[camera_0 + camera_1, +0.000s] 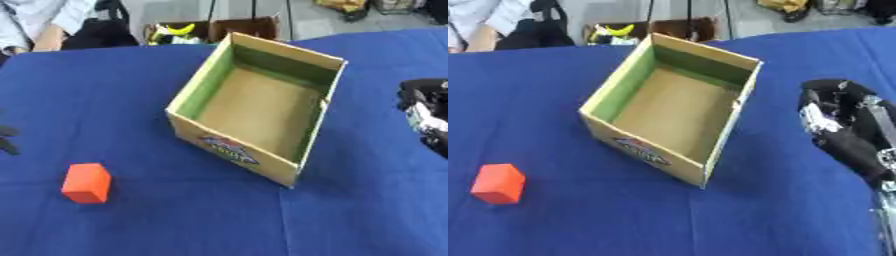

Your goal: Pick up objects on the table and place them in the box.

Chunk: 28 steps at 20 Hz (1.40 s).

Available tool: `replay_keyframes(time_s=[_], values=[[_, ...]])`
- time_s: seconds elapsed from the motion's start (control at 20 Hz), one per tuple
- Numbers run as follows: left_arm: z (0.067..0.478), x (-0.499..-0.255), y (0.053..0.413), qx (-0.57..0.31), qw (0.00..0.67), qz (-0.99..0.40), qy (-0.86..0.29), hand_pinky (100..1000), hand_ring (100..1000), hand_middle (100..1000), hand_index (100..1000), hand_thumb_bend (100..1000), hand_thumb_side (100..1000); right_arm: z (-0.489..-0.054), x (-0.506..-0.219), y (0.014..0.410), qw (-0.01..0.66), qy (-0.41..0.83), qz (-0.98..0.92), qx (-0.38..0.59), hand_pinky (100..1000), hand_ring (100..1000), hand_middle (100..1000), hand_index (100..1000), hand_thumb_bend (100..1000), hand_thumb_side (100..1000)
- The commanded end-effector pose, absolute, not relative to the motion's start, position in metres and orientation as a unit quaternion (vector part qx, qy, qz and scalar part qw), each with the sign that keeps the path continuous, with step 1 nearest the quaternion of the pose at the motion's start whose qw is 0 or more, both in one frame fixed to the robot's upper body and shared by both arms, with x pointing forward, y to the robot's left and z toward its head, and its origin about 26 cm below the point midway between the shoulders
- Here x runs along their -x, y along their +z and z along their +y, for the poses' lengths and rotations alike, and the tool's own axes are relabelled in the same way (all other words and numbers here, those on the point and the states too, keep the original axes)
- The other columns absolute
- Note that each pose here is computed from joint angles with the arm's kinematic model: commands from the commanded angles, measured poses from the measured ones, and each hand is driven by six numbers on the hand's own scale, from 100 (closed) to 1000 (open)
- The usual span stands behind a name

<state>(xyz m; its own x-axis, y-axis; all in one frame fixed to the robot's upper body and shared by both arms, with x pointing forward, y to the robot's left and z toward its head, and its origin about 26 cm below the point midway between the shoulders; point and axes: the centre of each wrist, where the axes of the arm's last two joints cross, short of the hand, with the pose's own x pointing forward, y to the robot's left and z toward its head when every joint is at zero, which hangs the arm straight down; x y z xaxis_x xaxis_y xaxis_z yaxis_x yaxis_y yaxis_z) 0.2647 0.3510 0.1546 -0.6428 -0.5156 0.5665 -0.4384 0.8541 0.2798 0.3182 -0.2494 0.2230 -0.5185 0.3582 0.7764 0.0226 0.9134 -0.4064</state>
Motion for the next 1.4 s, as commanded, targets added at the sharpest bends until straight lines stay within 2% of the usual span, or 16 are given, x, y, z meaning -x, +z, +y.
replay_keyframes(time_s=[0.05, 0.35, 0.7, 0.8, 0.9, 1.2, 1.4], values=[[0.368, -0.254, 0.165, -0.3, 0.315, -0.89, -0.132, 434, 607, 729, 929, 734, 961, -0.254, -0.317, 0.229, 0.469, 0.184, -0.855, 0.126, 849, 830, 524, 731, 100, 407], [0.376, -0.247, 0.165, -0.326, 0.368, -0.832, -0.259, 521, 720, 818, 952, 629, 925, -0.253, -0.318, 0.229, 0.467, 0.194, -0.853, 0.126, 848, 830, 524, 731, 100, 410], [0.38, -0.256, 0.18, -0.356, 0.407, -0.743, -0.395, 564, 764, 857, 965, 668, 821, -0.251, -0.319, 0.228, 0.468, 0.197, -0.853, 0.122, 848, 829, 524, 730, 100, 409], [0.388, -0.263, 0.211, -0.413, 0.398, -0.643, -0.508, 569, 770, 862, 971, 684, 801, -0.251, -0.319, 0.227, 0.469, 0.192, -0.854, 0.119, 848, 829, 524, 730, 100, 409], [0.384, -0.266, 0.227, -0.438, 0.398, -0.58, -0.56, 572, 774, 866, 974, 705, 776, -0.25, -0.319, 0.227, 0.469, 0.19, -0.854, 0.118, 848, 829, 524, 730, 100, 409], [0.385, -0.274, 0.23, -0.422, 0.431, -0.526, -0.6, 599, 801, 903, 998, 788, 659, -0.25, -0.32, 0.227, 0.469, 0.191, -0.854, 0.117, 848, 829, 524, 730, 100, 409], [0.39, -0.279, 0.233, -0.421, 0.438, -0.507, -0.611, 610, 817, 951, 1000, 784, 607, -0.25, -0.32, 0.227, 0.469, 0.192, -0.854, 0.116, 848, 829, 524, 730, 100, 410]])
